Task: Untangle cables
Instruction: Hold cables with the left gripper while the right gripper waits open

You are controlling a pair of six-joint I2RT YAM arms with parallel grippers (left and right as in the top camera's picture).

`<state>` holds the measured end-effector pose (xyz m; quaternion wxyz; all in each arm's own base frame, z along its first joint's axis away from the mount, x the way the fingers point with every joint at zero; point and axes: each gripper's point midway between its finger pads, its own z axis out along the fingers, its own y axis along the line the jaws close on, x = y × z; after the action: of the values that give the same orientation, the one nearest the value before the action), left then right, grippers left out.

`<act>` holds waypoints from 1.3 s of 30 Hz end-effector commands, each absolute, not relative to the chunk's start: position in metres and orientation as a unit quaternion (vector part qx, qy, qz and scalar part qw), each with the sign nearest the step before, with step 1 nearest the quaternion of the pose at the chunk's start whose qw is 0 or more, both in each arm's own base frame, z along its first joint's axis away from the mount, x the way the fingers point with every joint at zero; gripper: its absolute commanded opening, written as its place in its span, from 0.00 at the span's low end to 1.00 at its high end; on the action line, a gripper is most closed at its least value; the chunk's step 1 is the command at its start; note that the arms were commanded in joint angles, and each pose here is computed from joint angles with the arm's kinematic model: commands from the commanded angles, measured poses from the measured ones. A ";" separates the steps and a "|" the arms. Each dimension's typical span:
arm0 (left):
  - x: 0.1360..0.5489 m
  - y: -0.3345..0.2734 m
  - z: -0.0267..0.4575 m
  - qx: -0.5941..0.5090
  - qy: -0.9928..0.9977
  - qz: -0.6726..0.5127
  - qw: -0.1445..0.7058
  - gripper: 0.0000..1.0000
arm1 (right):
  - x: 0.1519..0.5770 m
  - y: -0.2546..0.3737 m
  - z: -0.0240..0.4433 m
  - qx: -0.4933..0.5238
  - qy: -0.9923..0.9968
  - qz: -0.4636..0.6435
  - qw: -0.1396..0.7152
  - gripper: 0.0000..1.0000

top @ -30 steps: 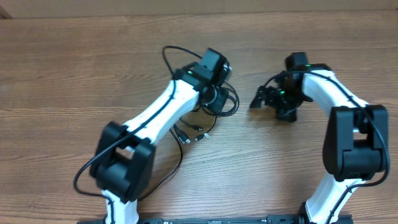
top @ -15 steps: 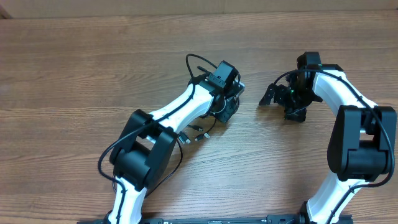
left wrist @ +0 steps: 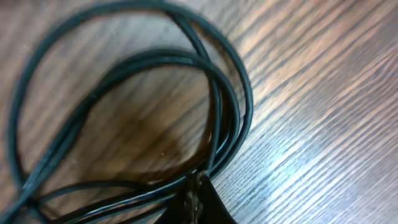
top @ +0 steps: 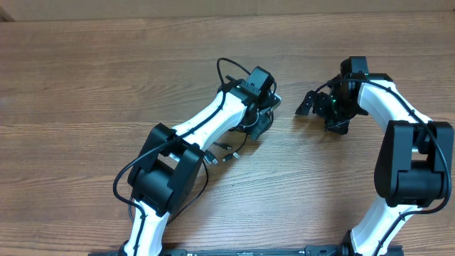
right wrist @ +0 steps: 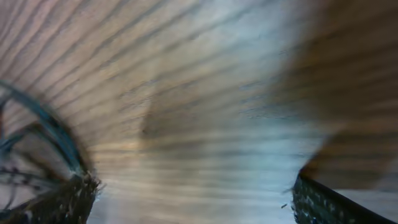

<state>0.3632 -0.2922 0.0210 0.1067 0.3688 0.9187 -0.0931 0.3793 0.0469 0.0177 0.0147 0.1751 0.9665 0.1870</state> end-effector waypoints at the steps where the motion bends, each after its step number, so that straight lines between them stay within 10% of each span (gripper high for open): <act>1: 0.373 -0.295 0.032 0.385 0.912 -0.087 0.115 0.04 | 0.367 0.067 0.028 0.175 0.952 0.249 -0.016 1.00; 24: 0.352 -0.274 -0.003 0.430 0.898 -0.072 0.064 0.26 | 0.367 0.078 0.031 0.197 0.941 0.273 -0.026 1.00; 39: 0.355 -0.276 -0.002 0.431 0.896 -0.073 0.072 0.04 | 0.361 0.078 0.031 0.197 0.941 0.271 -0.038 1.00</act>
<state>0.3583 -0.2806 0.0071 0.0862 0.4291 0.8959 -0.0760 0.3647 0.0755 0.0290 -0.0361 0.2006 0.9416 0.2681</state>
